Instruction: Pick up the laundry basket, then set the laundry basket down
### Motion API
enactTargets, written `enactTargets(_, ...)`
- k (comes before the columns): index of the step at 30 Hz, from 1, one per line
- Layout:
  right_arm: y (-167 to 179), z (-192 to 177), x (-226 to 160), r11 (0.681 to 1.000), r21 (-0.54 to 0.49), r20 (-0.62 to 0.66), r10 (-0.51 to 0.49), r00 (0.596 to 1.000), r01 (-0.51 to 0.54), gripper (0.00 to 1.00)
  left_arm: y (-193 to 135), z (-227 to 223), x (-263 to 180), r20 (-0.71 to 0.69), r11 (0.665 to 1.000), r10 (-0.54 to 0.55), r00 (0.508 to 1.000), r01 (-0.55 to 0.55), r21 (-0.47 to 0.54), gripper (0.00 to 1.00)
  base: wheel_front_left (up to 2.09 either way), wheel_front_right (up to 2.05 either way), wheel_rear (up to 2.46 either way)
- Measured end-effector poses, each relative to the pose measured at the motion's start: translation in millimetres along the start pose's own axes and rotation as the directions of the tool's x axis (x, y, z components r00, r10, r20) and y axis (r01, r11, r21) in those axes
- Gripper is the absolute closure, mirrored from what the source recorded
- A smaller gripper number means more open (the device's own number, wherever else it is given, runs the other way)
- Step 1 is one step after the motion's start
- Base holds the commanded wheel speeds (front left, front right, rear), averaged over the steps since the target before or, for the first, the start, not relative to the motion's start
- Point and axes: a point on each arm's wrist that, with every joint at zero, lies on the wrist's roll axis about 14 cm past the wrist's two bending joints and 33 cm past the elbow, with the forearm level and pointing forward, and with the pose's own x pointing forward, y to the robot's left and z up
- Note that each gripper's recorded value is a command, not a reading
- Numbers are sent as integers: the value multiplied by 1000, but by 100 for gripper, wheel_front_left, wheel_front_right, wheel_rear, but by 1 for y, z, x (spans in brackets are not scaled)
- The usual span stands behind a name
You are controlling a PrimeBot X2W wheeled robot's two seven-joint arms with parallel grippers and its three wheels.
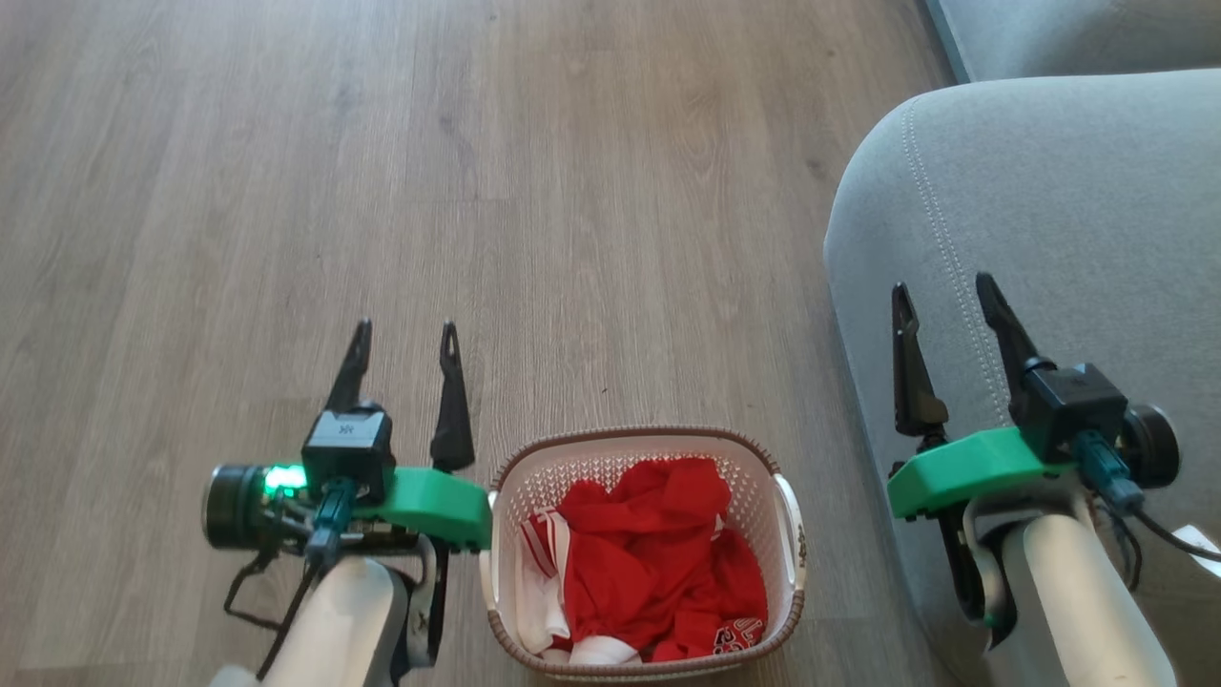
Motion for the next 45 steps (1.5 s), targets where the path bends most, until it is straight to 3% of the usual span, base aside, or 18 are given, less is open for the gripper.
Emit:
enactTargets(10,6,12,3,996,-82,48,31,998,-27,0,1,28,4,110,999,25,994,-27,19,0,0,0,0)
enactTargets(22,-8,-14,-8,997,-69,-36,-19,999,16,0,-2,-23,-6,-48,999,-35,998,34,-30,0,0,0,0)
enactTargets(28,-14,-36,-17,999,2,-105,-49,993,50,0,-3,-31,-10,-79,997,-44,996,38,-66,0,0,0,0)
enactTargets(45,-9,-53,-22,999,7,-161,-35,986,36,0,-5,-43,-14,-115,995,-59,992,50,-82,0,0,0,0)
